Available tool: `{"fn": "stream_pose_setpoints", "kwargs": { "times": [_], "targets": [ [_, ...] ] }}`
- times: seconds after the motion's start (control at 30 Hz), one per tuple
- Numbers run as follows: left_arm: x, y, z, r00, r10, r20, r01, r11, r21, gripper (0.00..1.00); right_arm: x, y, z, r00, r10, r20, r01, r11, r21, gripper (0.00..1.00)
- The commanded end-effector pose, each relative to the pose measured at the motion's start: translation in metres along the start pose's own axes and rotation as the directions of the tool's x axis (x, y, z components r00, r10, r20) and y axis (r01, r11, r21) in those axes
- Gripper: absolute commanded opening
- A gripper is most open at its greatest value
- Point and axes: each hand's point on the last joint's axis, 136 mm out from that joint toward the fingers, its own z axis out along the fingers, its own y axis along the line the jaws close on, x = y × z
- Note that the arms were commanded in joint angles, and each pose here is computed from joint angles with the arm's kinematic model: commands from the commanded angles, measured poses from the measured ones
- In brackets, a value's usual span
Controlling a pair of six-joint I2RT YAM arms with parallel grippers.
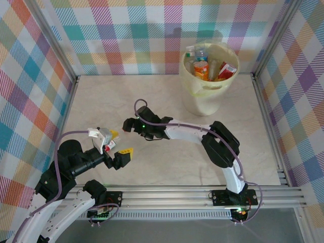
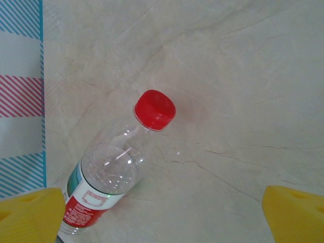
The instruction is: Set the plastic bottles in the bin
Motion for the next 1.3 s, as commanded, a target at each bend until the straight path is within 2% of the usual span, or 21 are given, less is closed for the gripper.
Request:
{"fn": "stream_pose_setpoints", "kwargs": {
  "times": [0.0,0.37,0.57,1.27],
  "targets": [
    [-0.003,0.000,-0.003,1.000,0.006,0.021,-0.006,1.000,0.000,1.00,0.007,0.028,0.016,0.999,0.046,-0.014,-0.047,0.996,-0.075,1.00],
    [-0.003,-0.001,-0.003,1.000,0.005,0.019,-0.005,1.000,0.003,1.00,0.022,0.033,0.058,0.993,0.113,-0.031,-0.115,0.988,-0.100,1.00],
    [-0.003,-0.001,-0.003,1.000,0.005,0.020,-0.006,1.000,0.003,1.00,0.029,0.039,0.074,0.994,0.103,-0.042,-0.107,0.989,-0.103,0.99],
    [-0.003,0.000,-0.002,1.000,0.004,0.017,-0.004,1.000,0.002,1.00,0.036,0.033,0.110,0.993,0.116,-0.037,-0.119,0.989,-0.086,0.83]
  ]
}}
